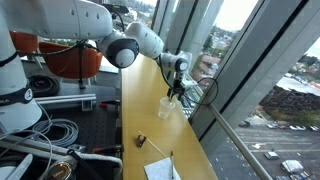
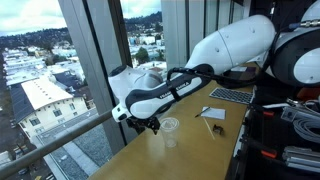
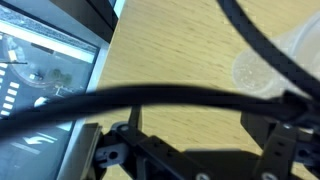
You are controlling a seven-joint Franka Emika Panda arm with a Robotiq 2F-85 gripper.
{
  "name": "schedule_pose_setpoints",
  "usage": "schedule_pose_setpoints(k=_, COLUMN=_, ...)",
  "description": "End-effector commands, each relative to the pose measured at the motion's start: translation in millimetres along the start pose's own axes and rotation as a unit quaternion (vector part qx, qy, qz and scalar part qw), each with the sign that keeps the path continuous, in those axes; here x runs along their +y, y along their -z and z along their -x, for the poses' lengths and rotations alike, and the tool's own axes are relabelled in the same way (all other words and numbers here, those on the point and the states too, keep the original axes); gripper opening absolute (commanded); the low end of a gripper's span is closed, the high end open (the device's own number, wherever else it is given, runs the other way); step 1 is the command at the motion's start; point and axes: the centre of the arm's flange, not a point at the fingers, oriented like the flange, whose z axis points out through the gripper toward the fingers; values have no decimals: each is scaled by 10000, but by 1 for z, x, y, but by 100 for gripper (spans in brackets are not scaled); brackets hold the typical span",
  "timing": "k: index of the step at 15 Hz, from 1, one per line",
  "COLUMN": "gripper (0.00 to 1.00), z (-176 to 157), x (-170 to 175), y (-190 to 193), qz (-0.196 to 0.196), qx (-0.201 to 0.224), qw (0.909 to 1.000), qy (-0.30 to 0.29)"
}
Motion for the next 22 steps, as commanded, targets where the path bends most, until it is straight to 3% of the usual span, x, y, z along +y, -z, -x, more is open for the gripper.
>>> schedule_pose_setpoints(k=1, gripper=100, z=-8, x=-25, y=4, qz=-271, qx=-57, qw=9995, qy=-118)
schedule_pose_setpoints(k=5, gripper=100, z=-3, x=-61, y=4, qz=-698, qx=-275, qw=9965, qy=-361)
schedule_pose_setpoints(k=11, gripper=100, z=9, x=-78, y=-7, qz=-1091, qx=-310, qw=9911, qy=-691)
schedule_pose_setpoints(k=16, gripper=100, z=18, x=-95, y=-34, qz=-1642, qx=-330, qw=9807, qy=-1011)
schedule_pose_setpoints(k=22, gripper=100, z=23, x=-112, y=-64, qz=-2027, qx=-397, qw=9700, qy=-1284)
